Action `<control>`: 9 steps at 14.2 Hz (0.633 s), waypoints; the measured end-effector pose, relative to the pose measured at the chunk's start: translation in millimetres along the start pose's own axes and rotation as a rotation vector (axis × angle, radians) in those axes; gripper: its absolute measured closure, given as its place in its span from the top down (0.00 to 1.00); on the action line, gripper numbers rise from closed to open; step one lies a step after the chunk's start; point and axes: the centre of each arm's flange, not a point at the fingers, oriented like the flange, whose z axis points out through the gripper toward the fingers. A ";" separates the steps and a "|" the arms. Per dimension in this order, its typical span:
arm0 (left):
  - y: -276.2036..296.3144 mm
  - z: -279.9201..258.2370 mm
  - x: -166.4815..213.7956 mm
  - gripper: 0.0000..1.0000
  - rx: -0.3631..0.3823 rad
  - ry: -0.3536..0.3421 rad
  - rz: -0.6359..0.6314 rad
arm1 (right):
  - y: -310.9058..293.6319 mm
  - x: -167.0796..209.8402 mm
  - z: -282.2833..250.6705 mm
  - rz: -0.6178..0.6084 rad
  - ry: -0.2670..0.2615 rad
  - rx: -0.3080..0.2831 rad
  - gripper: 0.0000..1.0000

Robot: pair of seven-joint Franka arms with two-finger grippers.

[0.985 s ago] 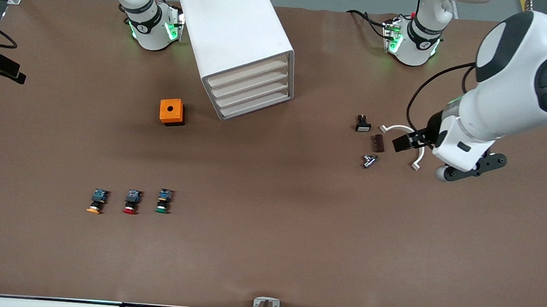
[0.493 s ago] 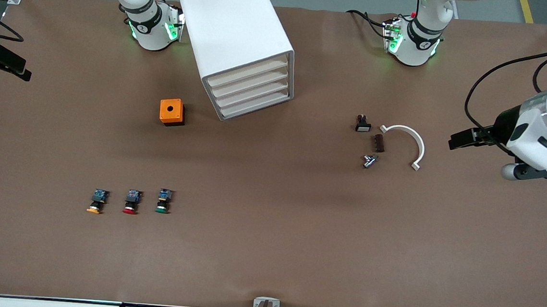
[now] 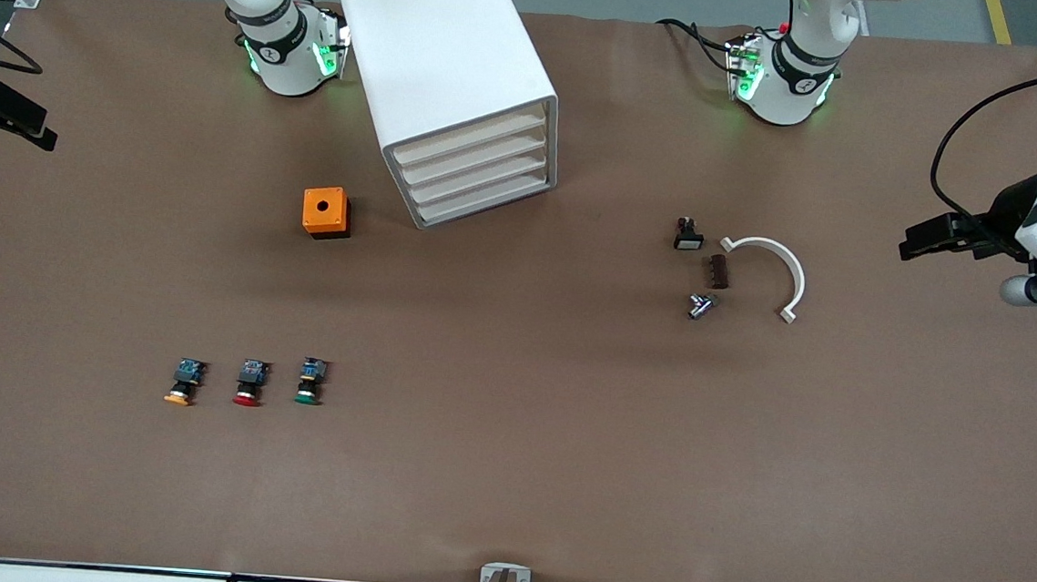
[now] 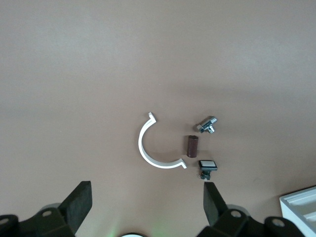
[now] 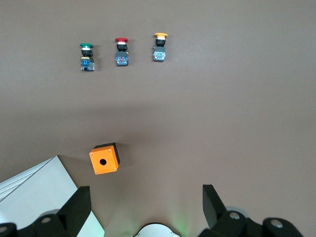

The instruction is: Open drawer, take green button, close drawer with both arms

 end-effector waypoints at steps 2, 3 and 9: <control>-2.6 3.4 -8.5 1.00 0.001 0.016 0.000 | 0.1 0.5 -0.4 0.000 0.005 0.000 1.00; -2.0 3.4 -11.9 1.00 0.001 0.021 0.001 | 0.2 0.7 -0.9 0.000 0.009 0.000 1.00; 3.7 -30.6 -38.3 1.00 -0.002 0.128 0.014 | -0.1 -7.0 -11.9 -0.001 0.033 0.007 1.00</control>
